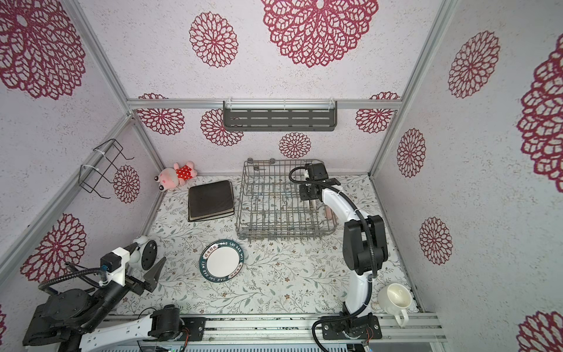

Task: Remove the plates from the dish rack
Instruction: 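Lower the right gripper onto the next plate rim and close it, then lift the orange-printed plate out of the rack toward the plate stack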

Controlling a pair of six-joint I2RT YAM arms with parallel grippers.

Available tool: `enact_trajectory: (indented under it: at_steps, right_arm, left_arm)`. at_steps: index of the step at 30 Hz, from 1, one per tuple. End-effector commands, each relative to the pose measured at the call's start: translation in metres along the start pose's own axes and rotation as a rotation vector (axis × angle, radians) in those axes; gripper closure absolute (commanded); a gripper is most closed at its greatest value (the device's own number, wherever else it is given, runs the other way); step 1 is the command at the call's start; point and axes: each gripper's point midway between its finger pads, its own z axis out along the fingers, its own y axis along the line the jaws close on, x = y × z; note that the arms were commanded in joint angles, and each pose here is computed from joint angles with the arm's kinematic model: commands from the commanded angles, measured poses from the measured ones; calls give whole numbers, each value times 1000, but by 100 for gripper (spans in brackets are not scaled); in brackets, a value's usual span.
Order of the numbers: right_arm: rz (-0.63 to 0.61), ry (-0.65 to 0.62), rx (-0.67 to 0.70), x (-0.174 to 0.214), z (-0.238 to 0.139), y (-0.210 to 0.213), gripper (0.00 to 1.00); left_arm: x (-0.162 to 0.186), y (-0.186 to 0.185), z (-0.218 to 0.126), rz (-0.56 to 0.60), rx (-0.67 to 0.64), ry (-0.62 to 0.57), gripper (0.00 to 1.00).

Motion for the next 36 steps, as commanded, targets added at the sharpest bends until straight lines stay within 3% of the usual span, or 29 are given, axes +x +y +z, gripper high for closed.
enact_trajectory:
  at_steps: [1, 14, 32, 36]
  right_arm:
    - [-11, -43, 6, -12, -4, -4, 90]
    - [-38, -131, -14, -37, -30, -6, 98]
    - [-64, -283, -97, -79, -110, 21, 100]
    - [-180, -314, -150, -80, -130, 53, 100]
  left_arm:
    - [-3, 0, 1, -13, -1, 2, 3]
    - [-5, -2, 3, -14, 3, 3, 3]
    - [-7, -6, 0, -29, 54, -21, 3]
    - [-8, -8, -1, -34, 69, -23, 3]
